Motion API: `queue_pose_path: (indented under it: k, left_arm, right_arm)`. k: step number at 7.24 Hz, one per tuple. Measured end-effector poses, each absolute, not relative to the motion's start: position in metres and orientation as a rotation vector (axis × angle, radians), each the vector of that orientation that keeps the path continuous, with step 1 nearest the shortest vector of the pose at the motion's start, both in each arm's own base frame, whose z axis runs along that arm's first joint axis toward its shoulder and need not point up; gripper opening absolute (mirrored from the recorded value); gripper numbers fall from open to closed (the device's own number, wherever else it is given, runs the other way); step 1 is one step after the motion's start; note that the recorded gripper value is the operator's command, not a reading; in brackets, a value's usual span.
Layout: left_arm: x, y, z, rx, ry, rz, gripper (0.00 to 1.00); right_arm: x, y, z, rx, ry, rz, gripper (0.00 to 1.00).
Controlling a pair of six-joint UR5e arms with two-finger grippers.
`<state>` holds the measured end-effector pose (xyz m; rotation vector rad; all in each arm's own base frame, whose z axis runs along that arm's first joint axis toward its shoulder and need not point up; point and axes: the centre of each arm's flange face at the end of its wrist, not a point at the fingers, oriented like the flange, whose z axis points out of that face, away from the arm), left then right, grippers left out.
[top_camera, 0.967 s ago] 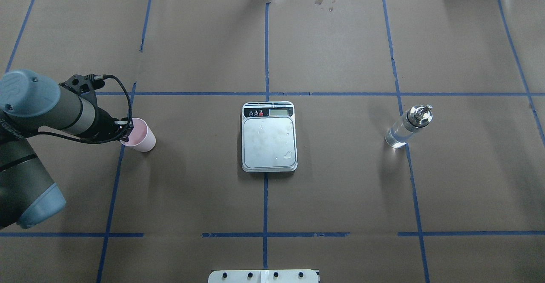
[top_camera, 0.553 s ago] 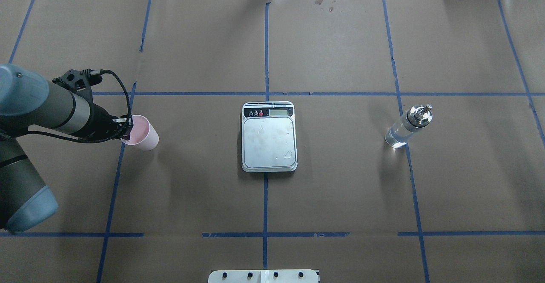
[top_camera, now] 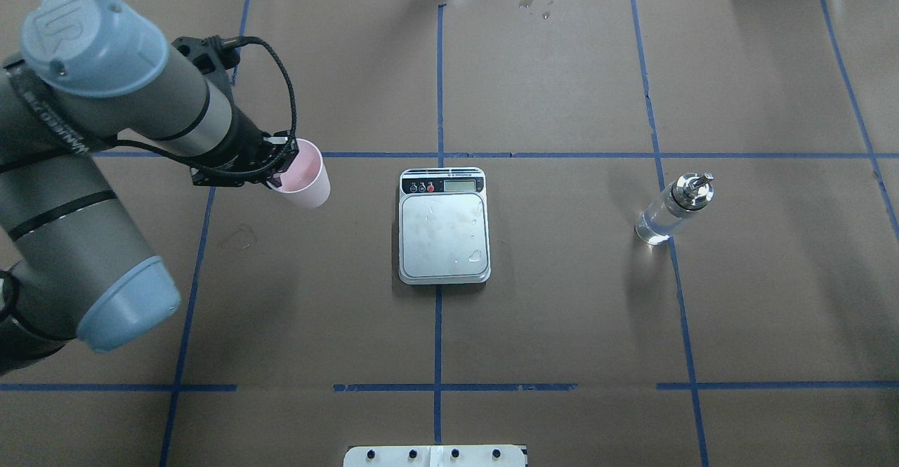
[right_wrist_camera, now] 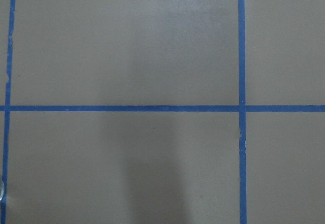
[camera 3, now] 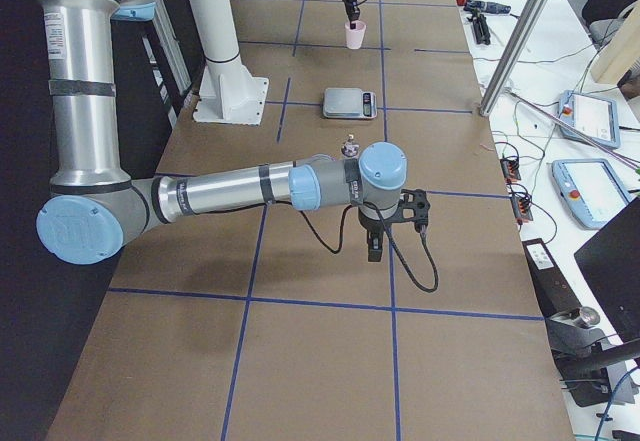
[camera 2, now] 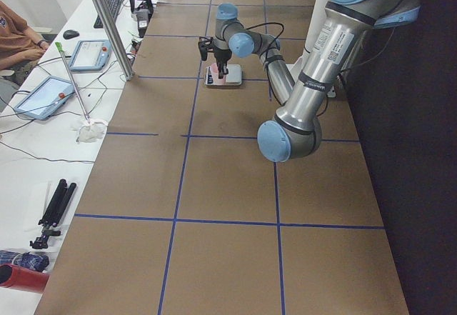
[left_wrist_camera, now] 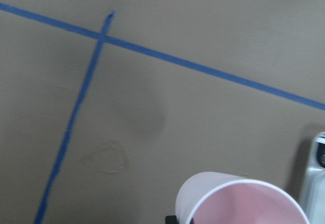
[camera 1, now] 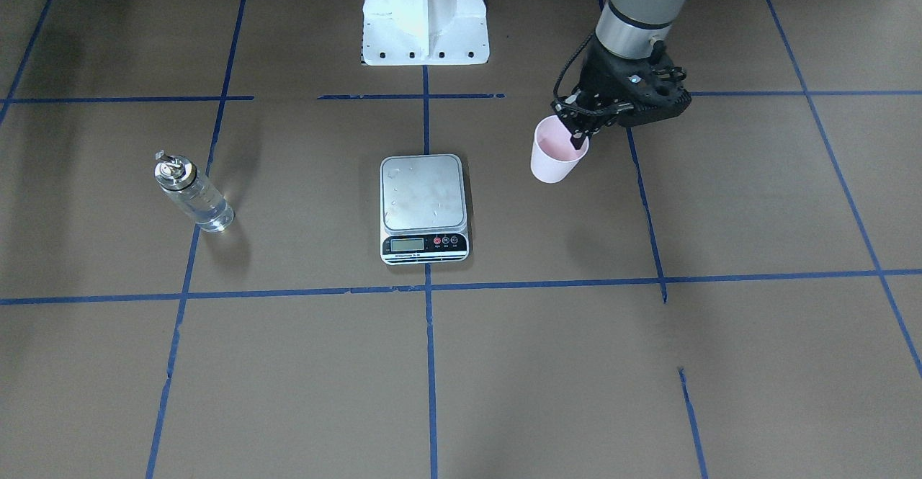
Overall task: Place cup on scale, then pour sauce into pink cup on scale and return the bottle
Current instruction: 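Lift the pink cup with the left gripper and lower it onto the scale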
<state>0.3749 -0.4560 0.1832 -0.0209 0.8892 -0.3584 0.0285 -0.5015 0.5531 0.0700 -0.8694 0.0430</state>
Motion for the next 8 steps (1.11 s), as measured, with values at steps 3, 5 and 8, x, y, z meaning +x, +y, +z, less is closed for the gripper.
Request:
queue_pose_path:
  k: [3,5,8]
  left_arm:
    - [0.459,-0.483,0.114,-0.102,0.884,-0.473,0.00]
    - [0.512,-0.472,0.116,-0.130,0.882,-0.507,0.00]
    - [0.544,-0.458,0.129,-0.145,0.879,-0.502,0.00]
  right_arm:
    - [0.026,-0.500,0.542,0.083,-0.866,0.040,1.00]
    - [0.025,-0.500,0.539,0.077,-0.860,0.064,1.00]
    - [0.021,-0.501,0.539,0.067,-0.846,0.082,1.00]
